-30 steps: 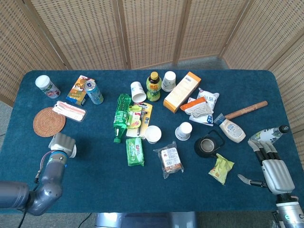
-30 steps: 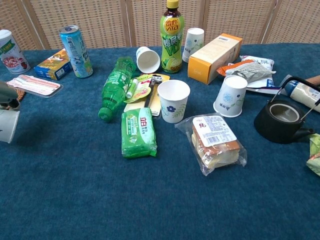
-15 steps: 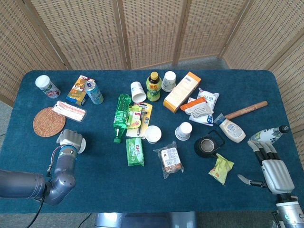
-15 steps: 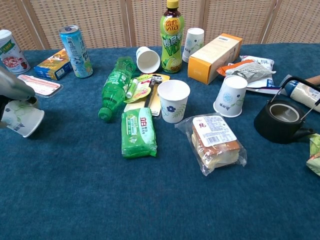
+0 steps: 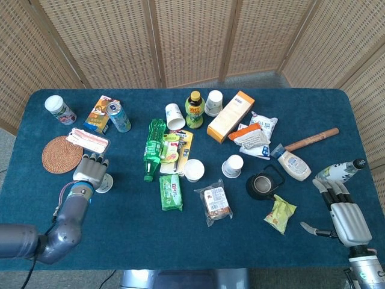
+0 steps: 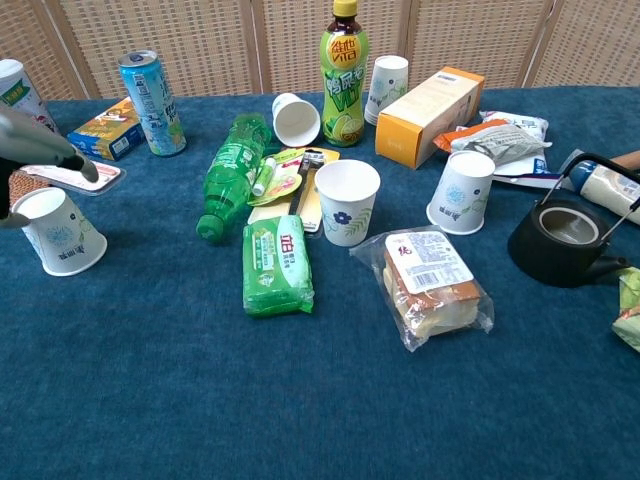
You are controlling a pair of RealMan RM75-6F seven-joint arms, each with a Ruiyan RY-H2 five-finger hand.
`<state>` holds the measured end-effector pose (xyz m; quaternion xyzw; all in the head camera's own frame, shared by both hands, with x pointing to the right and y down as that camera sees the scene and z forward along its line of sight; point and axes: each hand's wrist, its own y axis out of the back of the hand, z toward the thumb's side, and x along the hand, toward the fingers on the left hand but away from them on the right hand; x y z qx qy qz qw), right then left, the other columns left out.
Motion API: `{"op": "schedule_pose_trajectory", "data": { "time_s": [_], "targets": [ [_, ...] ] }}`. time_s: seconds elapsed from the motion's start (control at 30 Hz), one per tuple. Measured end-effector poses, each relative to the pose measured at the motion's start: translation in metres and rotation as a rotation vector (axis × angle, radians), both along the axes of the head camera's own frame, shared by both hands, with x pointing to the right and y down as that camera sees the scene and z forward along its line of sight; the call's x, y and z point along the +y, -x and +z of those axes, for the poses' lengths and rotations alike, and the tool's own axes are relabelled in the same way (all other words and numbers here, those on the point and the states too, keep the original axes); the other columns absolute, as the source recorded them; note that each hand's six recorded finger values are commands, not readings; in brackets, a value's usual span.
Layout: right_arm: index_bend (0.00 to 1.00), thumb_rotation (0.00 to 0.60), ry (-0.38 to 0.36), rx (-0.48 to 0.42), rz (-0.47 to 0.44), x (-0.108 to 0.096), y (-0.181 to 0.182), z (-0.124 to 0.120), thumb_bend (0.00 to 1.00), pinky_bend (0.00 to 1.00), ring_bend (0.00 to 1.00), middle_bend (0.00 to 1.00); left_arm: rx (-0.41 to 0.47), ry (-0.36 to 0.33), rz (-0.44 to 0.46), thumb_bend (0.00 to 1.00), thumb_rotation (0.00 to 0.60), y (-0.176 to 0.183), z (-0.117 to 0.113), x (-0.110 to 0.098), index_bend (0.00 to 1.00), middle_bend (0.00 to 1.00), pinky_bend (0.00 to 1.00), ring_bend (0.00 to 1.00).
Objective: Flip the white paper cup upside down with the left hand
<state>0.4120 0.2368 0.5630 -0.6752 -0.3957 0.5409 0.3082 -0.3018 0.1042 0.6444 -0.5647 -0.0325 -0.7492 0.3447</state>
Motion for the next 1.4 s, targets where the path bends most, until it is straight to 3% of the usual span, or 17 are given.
{"op": "schedule_pose_trajectory", "data": {
  "time_s": [0.27, 0.47, 0.77, 0.9, 1.07, 1.2, 1.4],
  "targets": [
    [0.0, 0.392, 0.001, -0.002, -0.007, 0.001, 0.003, 0.0, 0.0, 0.0, 0.0, 0.0, 0.135, -0.108, -0.018, 0.46, 0.6, 0.019, -0.034, -0.002, 0.0, 0.0, 0.1, 0.0],
    [0.0, 0.39, 0.004, -0.001, -0.012, 0.001, 0.004, 0.002, 0.0, 0.0, 0.0, 0.0, 0.288, -0.207, -0.059, 0.46, 0.6, 0.044, -0.054, 0.006, 0.0, 0.0, 0.1, 0.0],
    [0.0, 0.389, -0.005, 0.006, -0.011, 0.001, 0.005, 0.001, 0.0, 0.0, 0.0, 0.0, 0.534, -0.345, -0.156, 0.46, 0.6, 0.09, -0.078, 0.036, 0.0, 0.0, 0.05, 0.0],
    [0.0, 0.391, -0.024, 0.013, 0.0, -0.001, 0.002, -0.002, 0.0, 0.0, 0.0, 0.0, 0.62, -0.437, -0.184, 0.46, 0.6, 0.119, -0.091, 0.055, 0.0, 0.0, 0.0, 0.0],
    [0.0, 0.4, -0.081, 0.04, 0.016, -0.005, -0.002, -0.009, 0.0, 0.0, 0.0, 0.0, 0.664, -0.547, -0.188, 0.46, 0.6, 0.147, -0.098, 0.079, 0.0, 0.0, 0.0, 0.0],
    [0.0, 0.45, -0.143, 0.088, 0.028, -0.008, -0.006, -0.015, 0.0, 0.0, 0.0, 0.0, 0.691, -0.616, -0.233, 0.46, 0.6, 0.161, -0.094, 0.102, 0.0, 0.0, 0.0, 0.0],
    [0.0, 0.455, -0.228, 0.171, 0.073, -0.011, -0.016, -0.02, 0.0, 0.0, 0.0, 0.0, 0.718, -0.65, -0.272, 0.46, 0.6, 0.164, -0.085, 0.112, 0.0, 0.0, 0.0, 0.0]
  ]
}}
